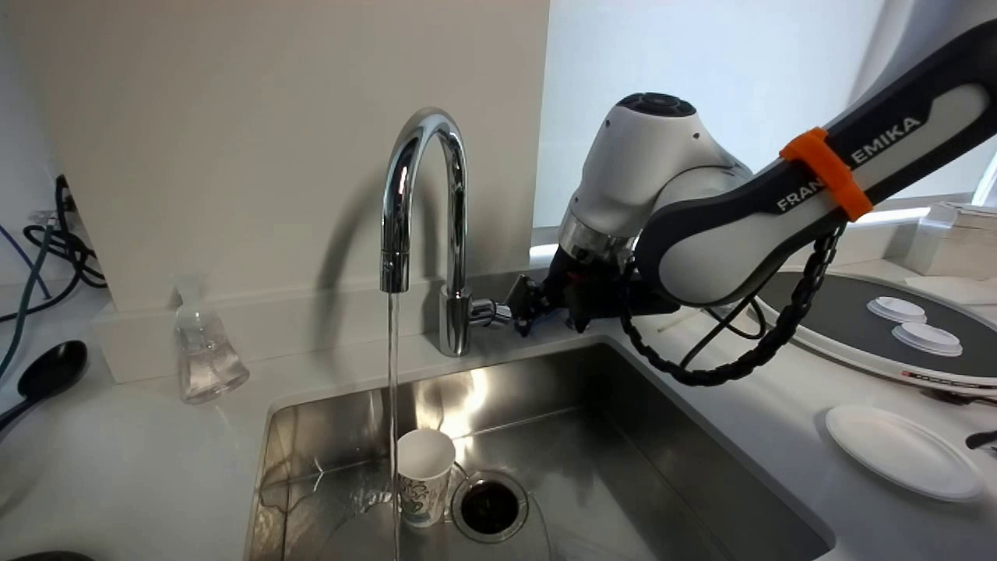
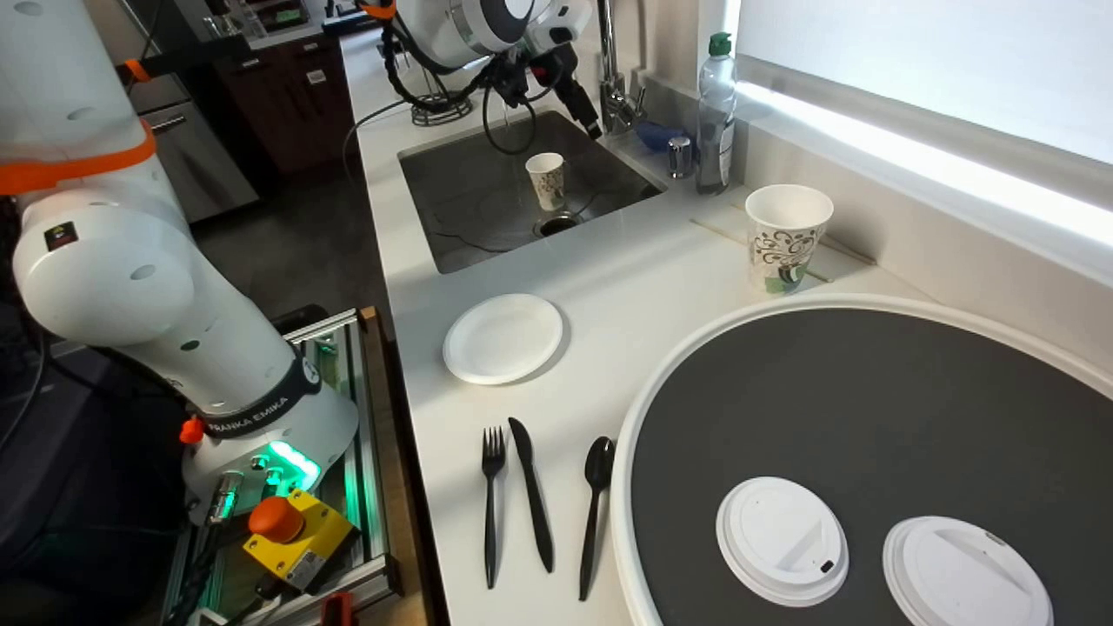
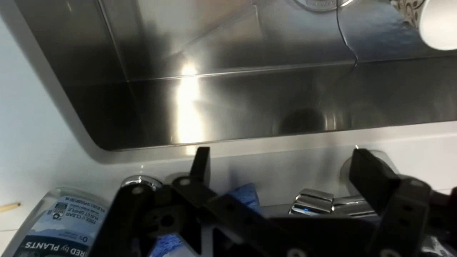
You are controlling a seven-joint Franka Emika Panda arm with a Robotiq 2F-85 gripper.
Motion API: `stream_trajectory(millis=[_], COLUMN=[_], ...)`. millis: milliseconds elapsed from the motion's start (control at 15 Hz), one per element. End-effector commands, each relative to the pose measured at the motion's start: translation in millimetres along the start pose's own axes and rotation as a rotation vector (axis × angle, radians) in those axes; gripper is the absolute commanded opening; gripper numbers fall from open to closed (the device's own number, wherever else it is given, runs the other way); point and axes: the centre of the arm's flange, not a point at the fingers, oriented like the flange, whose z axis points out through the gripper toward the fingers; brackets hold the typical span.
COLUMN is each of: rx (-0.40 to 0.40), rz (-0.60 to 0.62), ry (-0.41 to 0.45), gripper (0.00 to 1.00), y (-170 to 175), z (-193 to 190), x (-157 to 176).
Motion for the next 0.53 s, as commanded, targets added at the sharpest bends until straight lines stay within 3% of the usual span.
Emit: stream_trajectory(millis=[0,467], rx=[0.002,0.11], rz=[-0.002,-0.033], ry=[-0.003,-0.042], gripper=[1.0,1.0], y=[-1,-20], z=[0,12], x=[-1,-13])
